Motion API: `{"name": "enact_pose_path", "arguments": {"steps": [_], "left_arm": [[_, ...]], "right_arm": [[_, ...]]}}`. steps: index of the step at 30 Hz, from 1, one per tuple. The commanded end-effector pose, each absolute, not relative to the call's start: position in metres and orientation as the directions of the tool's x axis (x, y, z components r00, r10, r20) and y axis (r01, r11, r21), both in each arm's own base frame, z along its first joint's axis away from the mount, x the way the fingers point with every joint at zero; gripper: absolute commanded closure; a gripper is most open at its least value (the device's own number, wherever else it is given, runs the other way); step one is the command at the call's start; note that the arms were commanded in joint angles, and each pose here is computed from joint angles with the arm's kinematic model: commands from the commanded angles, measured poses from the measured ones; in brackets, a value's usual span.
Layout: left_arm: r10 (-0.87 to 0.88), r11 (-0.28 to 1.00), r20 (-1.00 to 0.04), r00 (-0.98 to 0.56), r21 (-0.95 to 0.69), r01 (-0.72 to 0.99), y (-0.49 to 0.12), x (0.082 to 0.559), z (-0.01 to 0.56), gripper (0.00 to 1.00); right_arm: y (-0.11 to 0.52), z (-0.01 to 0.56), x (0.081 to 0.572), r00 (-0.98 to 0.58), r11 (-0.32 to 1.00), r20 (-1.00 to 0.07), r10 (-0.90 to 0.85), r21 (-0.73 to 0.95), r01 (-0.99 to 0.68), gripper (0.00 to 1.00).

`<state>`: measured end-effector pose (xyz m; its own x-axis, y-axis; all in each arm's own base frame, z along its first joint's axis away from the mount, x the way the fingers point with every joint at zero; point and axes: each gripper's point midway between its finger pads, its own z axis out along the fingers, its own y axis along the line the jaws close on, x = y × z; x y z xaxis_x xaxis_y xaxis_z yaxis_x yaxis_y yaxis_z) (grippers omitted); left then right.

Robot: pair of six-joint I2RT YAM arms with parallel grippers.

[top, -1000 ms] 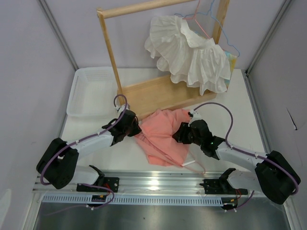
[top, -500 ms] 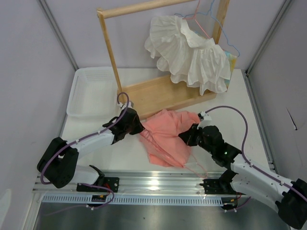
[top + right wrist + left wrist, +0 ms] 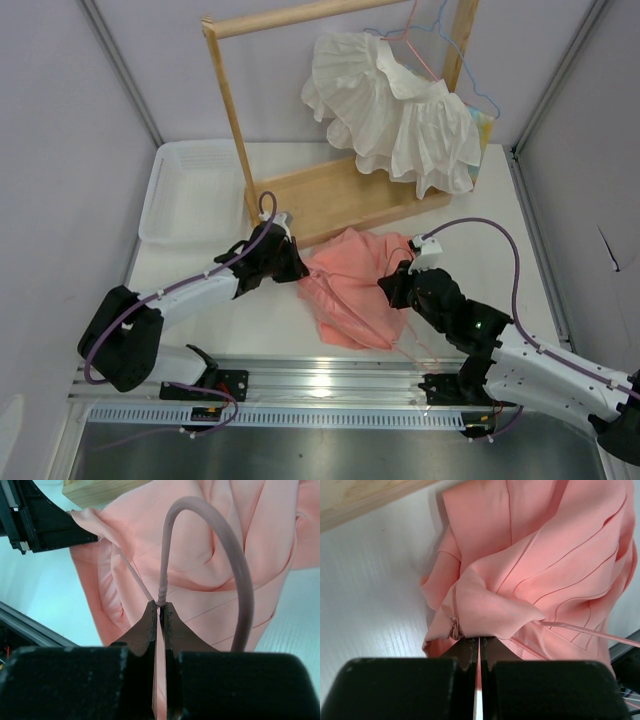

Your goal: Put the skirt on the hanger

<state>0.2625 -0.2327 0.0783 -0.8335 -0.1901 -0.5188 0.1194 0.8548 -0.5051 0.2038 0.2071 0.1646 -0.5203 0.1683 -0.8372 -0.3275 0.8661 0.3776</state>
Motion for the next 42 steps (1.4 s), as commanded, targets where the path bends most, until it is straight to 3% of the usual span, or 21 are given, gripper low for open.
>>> {"name": "enact_pose_path", "arguments": {"steps": [1, 11, 28, 42], "left_arm": [[-0.147, 0.869, -0.532, -0.834, -0.473, 0.148, -0.231, 0.263, 0.080, 1.00], [-0.187, 0.927, -0.583, -0.790, -0.372, 0.055, -0.206, 0.282, 0.074, 1.00], [-0.131, 0.964, -0.631, -0.764, -0.261, 0.050, -0.196, 0.303, 0.079, 1.00], [-0.131, 0.945, -0.665, -0.735, -0.309, 0.111, -0.205, 0.304, 0.096, 1.00]], "right_arm": [[0.191, 0.191, 0.217, -0.436, 0.905, -0.881, 0.182, 0.323, -0.275, 1.00], [0.208, 0.195, 0.200, -0.465, 0.860, -0.877, 0.123, 0.328, -0.392, 1.00], [0.205, 0.205, 0.194, -0.441, 0.850, -0.888, 0.130, 0.329, -0.412, 1.00], [0.217, 0.196, 0.187, -0.470, 0.833, -0.880, 0.077, 0.316, -0.455, 1.00]]}}
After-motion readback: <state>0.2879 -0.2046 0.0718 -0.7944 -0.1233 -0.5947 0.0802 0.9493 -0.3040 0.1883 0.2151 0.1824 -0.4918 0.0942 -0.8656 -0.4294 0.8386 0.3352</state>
